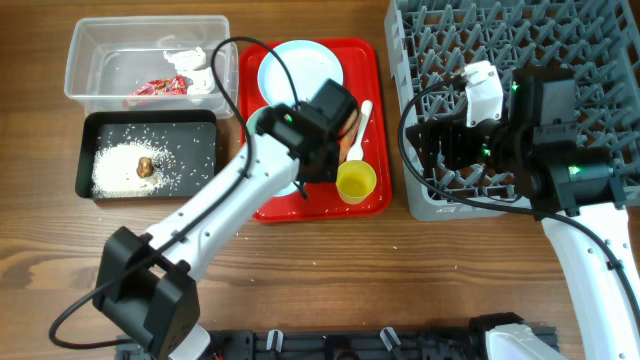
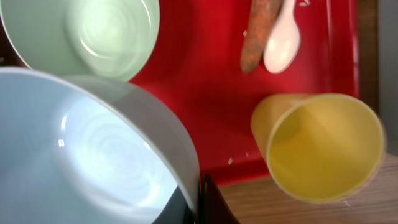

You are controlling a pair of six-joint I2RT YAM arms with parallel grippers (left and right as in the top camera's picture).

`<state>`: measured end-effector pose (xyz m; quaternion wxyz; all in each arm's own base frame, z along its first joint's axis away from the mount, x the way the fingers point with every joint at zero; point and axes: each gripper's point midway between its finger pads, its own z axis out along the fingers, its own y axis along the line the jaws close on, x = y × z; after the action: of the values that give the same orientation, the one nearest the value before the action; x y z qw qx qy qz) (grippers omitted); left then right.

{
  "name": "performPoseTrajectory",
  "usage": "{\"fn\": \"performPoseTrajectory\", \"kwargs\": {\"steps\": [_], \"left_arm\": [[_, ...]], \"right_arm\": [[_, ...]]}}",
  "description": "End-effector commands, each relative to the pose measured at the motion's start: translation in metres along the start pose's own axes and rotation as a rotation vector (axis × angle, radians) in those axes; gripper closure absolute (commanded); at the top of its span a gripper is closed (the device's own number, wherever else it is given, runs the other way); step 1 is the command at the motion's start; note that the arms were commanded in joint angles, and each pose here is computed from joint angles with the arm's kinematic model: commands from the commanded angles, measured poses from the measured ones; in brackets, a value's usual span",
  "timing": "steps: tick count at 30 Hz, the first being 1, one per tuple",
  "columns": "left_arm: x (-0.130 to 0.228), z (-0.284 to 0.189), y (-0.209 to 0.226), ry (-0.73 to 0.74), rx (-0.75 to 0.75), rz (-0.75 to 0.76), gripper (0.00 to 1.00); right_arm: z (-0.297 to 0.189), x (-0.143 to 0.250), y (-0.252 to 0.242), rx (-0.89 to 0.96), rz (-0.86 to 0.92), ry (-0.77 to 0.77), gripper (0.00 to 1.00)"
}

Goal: Sort waste into correct bins and load items into the dishwasher rack
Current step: 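Set the blue bowl back on the red tray and release, then grasp the yellow cup with left gripper and lift it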

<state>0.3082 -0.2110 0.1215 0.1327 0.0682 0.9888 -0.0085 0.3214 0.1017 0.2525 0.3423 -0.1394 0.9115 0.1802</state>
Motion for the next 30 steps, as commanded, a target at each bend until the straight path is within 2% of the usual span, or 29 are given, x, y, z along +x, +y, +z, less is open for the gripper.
{"fn": "performPoseTrajectory", "kwargs": {"steps": [1, 6, 11, 16, 18, 22, 25, 26, 28, 30], "left_arm": [[0.008, 0.027, 0.019, -0.040, -0.123, -0.027, 0.96], [0.011, 0.049, 0.016, -0.069, -0.101, -0.033, 0.96], [0.025, 0.061, 0.020, -0.039, -0.101, -0.028, 0.95], [0.040, 0.071, 0.027, -0.002, -0.123, -0.020, 0.85], [0.040, 0.071, 0.027, -0.003, -0.122, -0.020, 0.78], [0.037, 0.070, 0.018, -0.005, -0.078, -0.025, 0.73], [0.014, 0.054, 0.001, -0.052, -0.012, -0.002, 0.41], [0.000, 0.044, -0.006, -0.087, 0.008, 0.021, 0.34], [-0.024, 0.025, -0.020, -0.148, 0.063, 0.035, 0.30], [-0.033, 0.018, -0.031, -0.176, 0.116, 0.033, 0.30]], "right_arm": [[0.000, -0.004, -0.002, 0.015, 0.009, -0.005, 0.00], [0.000, -0.003, -0.002, 0.015, 0.010, -0.001, 0.00], [0.000, -0.001, -0.002, 0.015, 0.014, 0.005, 0.00], [0.000, -0.001, -0.002, 0.015, 0.014, 0.005, 0.00], [0.000, -0.001, -0.002, 0.015, 0.014, 0.004, 0.00], [0.000, -0.001, -0.002, 0.015, 0.017, 0.008, 0.00], [0.000, -0.002, -0.002, 0.015, 0.015, 0.004, 0.00], [0.000, -0.002, -0.002, 0.015, 0.015, 0.003, 0.00], [0.000, 0.000, -0.002, 0.015, 0.016, 0.008, 0.00], [0.000, 0.001, -0.002, 0.015, 0.019, 0.012, 0.00]]}}
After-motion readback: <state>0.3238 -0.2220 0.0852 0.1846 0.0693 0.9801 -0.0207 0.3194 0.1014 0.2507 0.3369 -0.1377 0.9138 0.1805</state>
